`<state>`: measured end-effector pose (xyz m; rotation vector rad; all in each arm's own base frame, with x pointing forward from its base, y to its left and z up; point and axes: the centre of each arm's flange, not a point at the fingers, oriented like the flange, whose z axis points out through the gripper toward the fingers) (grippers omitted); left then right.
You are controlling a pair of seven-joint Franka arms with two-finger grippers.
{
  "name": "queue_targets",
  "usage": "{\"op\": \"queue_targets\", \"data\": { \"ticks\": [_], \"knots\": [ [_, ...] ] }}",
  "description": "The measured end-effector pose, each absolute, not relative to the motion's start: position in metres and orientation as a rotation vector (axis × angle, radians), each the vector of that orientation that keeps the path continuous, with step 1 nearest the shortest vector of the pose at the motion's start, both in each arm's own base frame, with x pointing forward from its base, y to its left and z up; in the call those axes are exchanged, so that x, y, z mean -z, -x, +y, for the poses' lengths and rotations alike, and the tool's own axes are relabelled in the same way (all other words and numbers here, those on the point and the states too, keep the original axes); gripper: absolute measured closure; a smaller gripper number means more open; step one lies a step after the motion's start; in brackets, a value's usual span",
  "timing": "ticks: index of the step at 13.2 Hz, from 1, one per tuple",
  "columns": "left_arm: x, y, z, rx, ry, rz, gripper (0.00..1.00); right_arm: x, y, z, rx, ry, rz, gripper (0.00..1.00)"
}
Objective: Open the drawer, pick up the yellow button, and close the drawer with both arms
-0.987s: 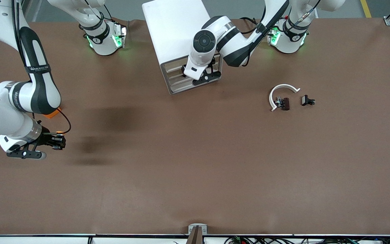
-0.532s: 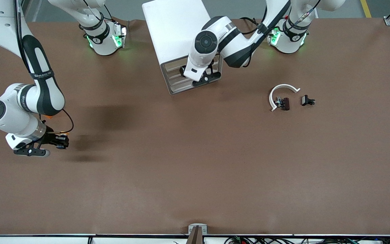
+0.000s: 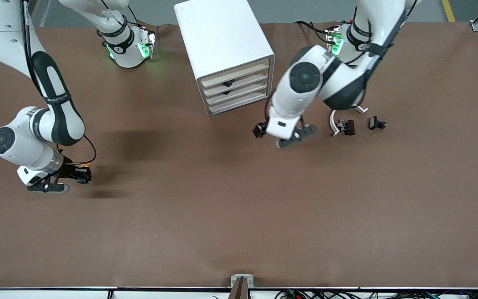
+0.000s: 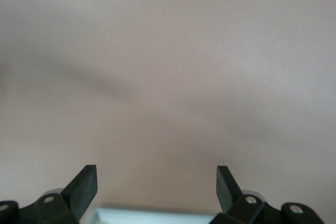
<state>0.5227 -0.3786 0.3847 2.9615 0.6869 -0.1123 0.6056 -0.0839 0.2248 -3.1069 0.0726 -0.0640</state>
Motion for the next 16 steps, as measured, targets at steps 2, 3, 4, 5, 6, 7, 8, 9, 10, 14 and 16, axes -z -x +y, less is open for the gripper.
{"op": "queue_targets", "data": {
  "ticks": [2,3,4,5,6,7,8,9,10,14,16],
  "knots": [
    [-0.399,-0.555,-0.338,0.047,-2.948,0.708,0.0,-0.213,-0.603,-0.087,0.046,3.09,0.117,0.59],
    [-0.409,-0.568,-0.316,0.025,-2.938,0.734,0.0,-0.209,-0.602,-0.089,0.041,3.084,0.136,0.59],
    [-0.419,-0.578,-0.294,0.019,-2.945,0.74,0.0,-0.207,-0.602,-0.09,0.037,3.074,0.16,0.59],
    [-0.431,-0.586,-0.273,0.025,-2.971,0.721,0.0,-0.204,-0.601,-0.091,0.032,3.069,0.175,0.59],
    [-0.444,-0.593,-0.251,0.037,-3.008,0.683,0.0,-0.202,-0.601,-0.091,0.029,3.066,0.186,0.59],
    [-0.46,-0.598,-0.23,0.047,-3.043,0.638,0.0,-0.202,-0.601,-0.092,0.027,3.065,0.193,0.59],
    [-0.476,-0.601,-0.211,0.044,-3.066,0.595,0.0,-0.201,-0.6,-0.092,0.026,3.064,0.197,0.59],
    [-0.493,-0.601,-0.194,0.029,-3.083,0.547,0.0,-0.2,-0.6,-0.092,0.024,3.064,0.199,0.59],
    [-0.51,-0.599,-0.18,0.012,-3.102,0.479,0.0,-0.199,-0.6,-0.093,0.025,3.065,0.2,0.59],
    [-0.572,-0.577,-0.117,-0.025,-3.198,0.181,0.0,-0.189,-0.6,-0.097,0.031,3.07,0.212,0.59],
    [-0.597,-0.565,-0.087,-0.044,-3.22,0.079,0.0,-0.187,-0.601,-0.099,0.032,3.072,0.217,0.59]
  ]
}}
